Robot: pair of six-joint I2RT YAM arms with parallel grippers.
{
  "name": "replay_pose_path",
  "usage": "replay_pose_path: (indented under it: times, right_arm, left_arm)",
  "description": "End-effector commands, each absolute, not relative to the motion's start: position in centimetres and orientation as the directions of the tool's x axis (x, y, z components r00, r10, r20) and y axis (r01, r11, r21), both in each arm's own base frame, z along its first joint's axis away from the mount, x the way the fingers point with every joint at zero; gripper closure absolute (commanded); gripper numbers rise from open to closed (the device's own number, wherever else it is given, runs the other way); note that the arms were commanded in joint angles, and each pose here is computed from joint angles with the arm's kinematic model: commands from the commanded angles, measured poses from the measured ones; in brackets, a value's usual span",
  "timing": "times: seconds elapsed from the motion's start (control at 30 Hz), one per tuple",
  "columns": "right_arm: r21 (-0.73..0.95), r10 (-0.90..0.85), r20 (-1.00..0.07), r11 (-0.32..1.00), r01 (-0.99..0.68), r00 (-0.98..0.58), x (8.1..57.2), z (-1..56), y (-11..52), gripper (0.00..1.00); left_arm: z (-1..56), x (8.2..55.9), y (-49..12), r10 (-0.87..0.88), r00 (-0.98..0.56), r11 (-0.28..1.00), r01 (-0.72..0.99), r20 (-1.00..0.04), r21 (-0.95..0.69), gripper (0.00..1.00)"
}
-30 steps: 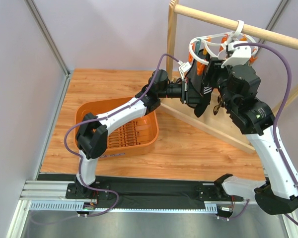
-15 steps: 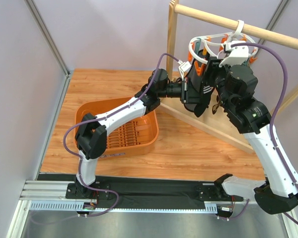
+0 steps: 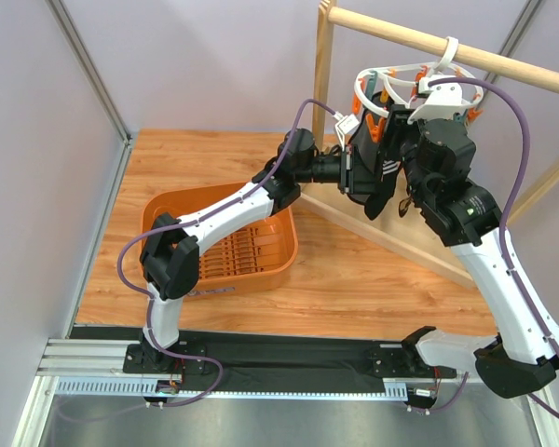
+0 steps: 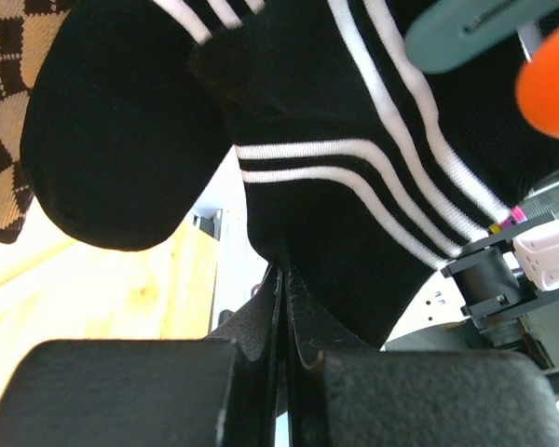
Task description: Remove the socks clipped to the hanger
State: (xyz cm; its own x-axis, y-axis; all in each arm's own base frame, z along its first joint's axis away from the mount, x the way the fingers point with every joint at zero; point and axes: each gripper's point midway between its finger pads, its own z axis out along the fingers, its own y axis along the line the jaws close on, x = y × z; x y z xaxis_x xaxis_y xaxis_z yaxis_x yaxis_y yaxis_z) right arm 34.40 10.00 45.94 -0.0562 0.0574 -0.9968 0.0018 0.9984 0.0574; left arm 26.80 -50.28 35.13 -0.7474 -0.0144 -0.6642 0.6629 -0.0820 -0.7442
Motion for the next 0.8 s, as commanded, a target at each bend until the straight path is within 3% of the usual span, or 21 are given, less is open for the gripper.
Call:
replay_pose_path:
  times: [0.0, 0.2, 0.4, 0.7, 0.77]
  right_arm:
    - [0.061, 0.062, -0.997, 0.997, 0.044, -0.035, 34.6, 46.4, 9.4, 0.49]
    - [0.076, 0.076, -0.997, 0.997, 0.022, -0.005, 34.6, 47.2, 9.7, 0.64]
    - [0.089, 0.089, -0.996, 0.996, -0.004, 0.005, 34.0, 47.6, 9.8, 0.99]
    - [0.114, 0.114, -0.993, 0.993, -0.022, 0.005, 33.2, 47.5, 9.8, 0.99]
    - [0.118, 0.118, -0.993, 0.992, -0.035, -0.001, 33.0, 47.4, 10.0, 0.91]
  left_arm:
    - [39.8, 25.0, -49.4, -0.055, -0.702, -0.147, 0.709, -0.71, -0.69, 1.0]
    - [40.2, 24.8, -49.4, -0.056, -0.701, -0.151, 0.71, -0.711, -0.688, 1.0]
    - [40.0, 24.8, -49.5, -0.055, -0.704, -0.143, 0.708, -0.708, -0.692, 1.0]
    - [39.5, 24.8, -48.8, -0.041, -0.689, -0.073, 0.724, -0.723, -0.686, 1.0]
    - [38.5, 25.6, -47.9, -0.025, -0.681, 0.023, 0.731, -0.732, -0.682, 1.0]
